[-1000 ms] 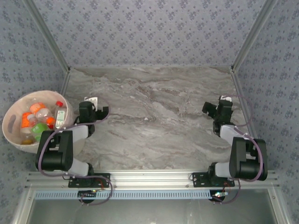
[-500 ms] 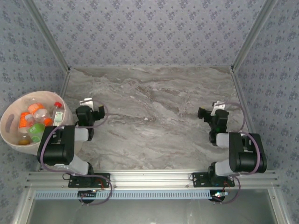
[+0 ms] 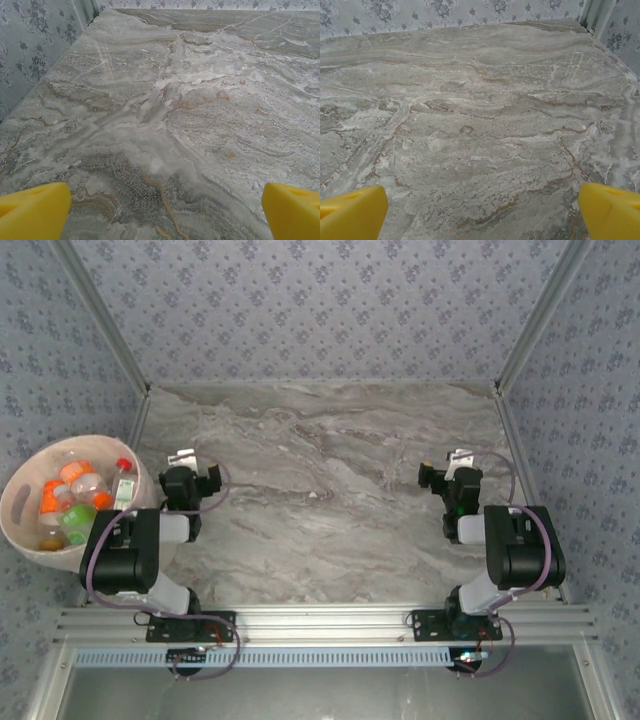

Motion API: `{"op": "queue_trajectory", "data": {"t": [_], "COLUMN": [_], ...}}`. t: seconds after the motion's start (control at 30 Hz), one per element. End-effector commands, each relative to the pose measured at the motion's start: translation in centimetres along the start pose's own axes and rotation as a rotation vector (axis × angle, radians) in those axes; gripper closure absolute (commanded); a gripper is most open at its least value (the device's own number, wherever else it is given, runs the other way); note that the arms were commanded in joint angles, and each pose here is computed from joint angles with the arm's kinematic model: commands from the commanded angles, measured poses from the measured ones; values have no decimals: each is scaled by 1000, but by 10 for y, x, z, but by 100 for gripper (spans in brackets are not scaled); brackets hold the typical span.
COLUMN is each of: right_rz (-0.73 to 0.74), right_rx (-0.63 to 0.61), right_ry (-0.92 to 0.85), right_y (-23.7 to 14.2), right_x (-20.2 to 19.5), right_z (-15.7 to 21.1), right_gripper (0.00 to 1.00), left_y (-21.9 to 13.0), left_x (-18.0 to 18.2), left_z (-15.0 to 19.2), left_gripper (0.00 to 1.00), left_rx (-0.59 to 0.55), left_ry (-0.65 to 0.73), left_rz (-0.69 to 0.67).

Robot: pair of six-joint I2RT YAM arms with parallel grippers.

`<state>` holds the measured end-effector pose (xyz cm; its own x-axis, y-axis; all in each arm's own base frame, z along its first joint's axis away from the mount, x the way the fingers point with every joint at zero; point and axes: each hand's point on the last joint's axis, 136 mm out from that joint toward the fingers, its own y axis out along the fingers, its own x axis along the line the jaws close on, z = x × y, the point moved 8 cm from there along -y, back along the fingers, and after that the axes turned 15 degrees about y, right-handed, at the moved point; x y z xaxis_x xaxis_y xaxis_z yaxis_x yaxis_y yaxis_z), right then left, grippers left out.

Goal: Put the plastic bottles in the bin

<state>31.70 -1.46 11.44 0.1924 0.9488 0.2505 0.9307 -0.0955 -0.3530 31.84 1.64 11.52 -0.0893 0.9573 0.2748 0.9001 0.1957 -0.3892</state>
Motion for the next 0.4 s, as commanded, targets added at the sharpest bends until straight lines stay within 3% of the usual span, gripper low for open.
{"op": "queue_trajectory", "data": {"t": [0.0, 0.37], "right_rz": [19, -13], "right_rx": [-3, 12], "right_ry": [-15, -19], "right_y": [-2, 0], "right_x": [-1, 1], "right_z": [0, 0], "right_gripper": [0, 0], "left_y": [-1, -1], "left_x": [1, 1], "left_z": [-4, -5], "left_gripper": [2, 2], "left_rx": [-30, -32], "left_ry": [-18, -17], "left_rz": [-16, -16]}}
